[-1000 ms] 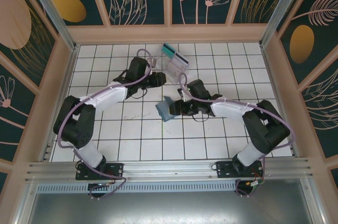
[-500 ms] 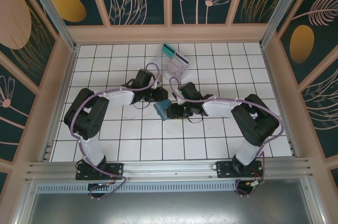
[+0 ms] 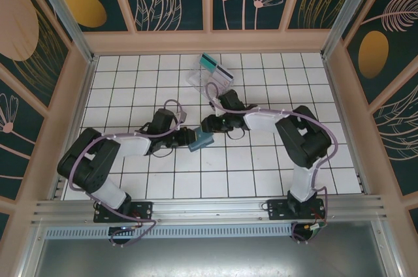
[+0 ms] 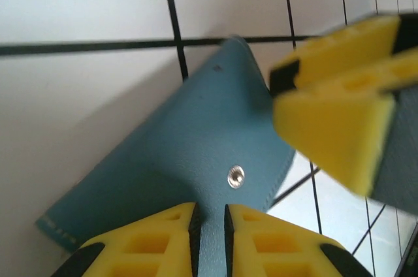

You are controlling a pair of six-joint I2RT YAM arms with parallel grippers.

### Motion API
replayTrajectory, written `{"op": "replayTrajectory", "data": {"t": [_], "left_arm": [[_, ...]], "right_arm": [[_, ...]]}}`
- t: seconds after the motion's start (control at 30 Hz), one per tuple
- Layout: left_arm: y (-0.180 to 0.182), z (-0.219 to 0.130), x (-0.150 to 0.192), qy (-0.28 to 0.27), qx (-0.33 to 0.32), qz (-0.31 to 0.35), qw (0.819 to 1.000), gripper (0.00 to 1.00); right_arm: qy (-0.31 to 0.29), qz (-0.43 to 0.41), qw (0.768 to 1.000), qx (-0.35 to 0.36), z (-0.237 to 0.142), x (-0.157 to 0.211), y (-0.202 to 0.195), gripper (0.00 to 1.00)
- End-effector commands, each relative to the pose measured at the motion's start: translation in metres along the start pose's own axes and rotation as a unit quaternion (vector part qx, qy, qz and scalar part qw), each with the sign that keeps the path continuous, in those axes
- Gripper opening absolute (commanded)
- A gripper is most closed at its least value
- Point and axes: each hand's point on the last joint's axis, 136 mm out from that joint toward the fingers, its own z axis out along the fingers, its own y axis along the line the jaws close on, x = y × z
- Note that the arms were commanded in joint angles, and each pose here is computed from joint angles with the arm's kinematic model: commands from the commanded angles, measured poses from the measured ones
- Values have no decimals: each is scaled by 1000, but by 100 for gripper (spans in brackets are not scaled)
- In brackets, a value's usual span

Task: Put the credit cards into the card holder

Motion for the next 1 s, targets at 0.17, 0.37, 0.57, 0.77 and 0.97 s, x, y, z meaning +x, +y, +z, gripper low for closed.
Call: {"op": "replayTrajectory", "data": {"t": [0.17, 0.37, 0.57, 0.77, 0.97], "left_arm": [[31, -5, 35, 17, -56, -60, 996, 21], [38, -1, 28, 13, -84, -59, 995, 22], [31, 4, 13, 3, -81, -54, 995, 22], [23, 2, -2, -5, -88, -43, 995, 34], [16, -9, -23, -26, -112, -15, 993, 47]], "right_arm": [[-11, -35, 999, 4, -7, -21, 6, 46], [-56, -59, 994, 66, -57, -10, -4, 45], [-23, -92, 993, 64, -53, 39, 11, 35], [0, -107, 990, 96, -19, 56, 17, 38], [7, -118, 983, 141, 1, 58, 14, 44]]}}
